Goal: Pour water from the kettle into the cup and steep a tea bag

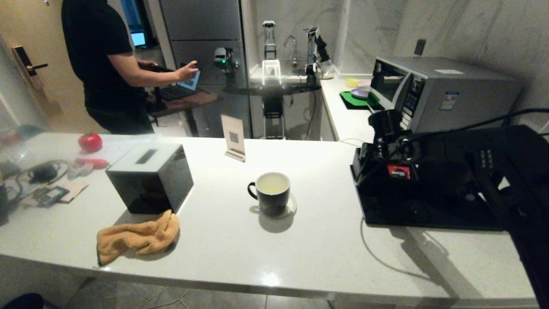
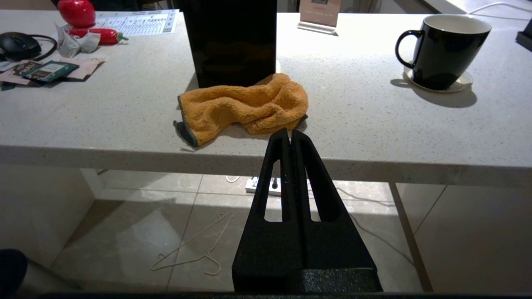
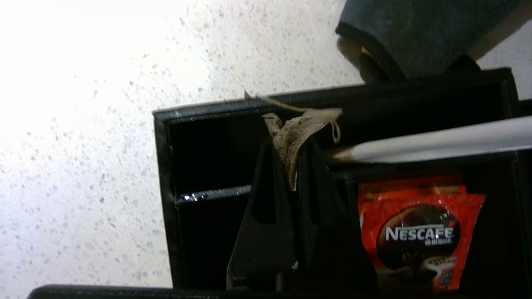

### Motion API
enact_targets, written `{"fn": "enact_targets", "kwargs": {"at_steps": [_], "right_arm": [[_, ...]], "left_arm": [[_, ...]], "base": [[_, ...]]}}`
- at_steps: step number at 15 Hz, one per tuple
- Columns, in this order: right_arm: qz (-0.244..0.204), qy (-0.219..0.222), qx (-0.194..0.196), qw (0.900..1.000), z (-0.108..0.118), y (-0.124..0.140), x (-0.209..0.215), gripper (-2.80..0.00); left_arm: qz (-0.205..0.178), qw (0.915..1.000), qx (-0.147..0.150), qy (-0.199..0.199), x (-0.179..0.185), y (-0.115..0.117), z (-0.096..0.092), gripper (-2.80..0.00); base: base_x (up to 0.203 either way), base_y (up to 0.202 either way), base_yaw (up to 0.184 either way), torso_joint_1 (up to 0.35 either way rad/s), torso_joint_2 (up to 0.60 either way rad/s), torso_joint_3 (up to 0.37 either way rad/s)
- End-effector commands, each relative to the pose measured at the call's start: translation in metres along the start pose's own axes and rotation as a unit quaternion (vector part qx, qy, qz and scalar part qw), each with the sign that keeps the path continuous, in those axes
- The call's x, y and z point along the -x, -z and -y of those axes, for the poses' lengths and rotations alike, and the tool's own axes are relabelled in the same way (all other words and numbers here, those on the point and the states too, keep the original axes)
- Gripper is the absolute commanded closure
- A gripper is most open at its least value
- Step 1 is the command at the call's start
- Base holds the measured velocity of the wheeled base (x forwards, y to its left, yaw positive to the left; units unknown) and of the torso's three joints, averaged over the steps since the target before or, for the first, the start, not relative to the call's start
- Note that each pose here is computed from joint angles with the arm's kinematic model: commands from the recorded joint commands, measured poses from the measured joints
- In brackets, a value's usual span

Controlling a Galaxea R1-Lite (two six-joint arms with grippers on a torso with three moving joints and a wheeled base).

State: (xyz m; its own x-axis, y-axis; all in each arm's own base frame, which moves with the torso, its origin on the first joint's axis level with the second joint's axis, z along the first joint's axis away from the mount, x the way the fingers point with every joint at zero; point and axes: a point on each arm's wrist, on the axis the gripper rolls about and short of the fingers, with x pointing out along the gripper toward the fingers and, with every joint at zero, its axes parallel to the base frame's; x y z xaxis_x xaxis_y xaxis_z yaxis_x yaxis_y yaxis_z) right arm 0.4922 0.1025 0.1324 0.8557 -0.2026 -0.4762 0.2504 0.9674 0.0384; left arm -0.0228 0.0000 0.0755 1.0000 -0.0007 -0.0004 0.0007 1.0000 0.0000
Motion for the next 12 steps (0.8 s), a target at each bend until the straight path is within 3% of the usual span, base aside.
{"fn": "enact_targets", "kwargs": {"at_steps": [1, 12], "right_arm": [[0.009, -0.001, -0.004, 1.0, -0.001, -0.003, 0.002, 0.0], [0.064, -0.014, 0.005, 0.998, 0.002, -0.034, 0.026, 0.0]], "left_arm": [[0.0, 1.0, 0.0, 0.0, 0.0, 0.0, 0.0, 0.0], [0.0, 1.0, 0.0, 0.0, 0.0, 0.0, 0.0, 0.0]], "base": [[0.0, 0.0, 0.0, 0.0, 0.0, 0.0], [0.0, 0.0, 0.0, 0.0, 0.0, 0.0]]}}
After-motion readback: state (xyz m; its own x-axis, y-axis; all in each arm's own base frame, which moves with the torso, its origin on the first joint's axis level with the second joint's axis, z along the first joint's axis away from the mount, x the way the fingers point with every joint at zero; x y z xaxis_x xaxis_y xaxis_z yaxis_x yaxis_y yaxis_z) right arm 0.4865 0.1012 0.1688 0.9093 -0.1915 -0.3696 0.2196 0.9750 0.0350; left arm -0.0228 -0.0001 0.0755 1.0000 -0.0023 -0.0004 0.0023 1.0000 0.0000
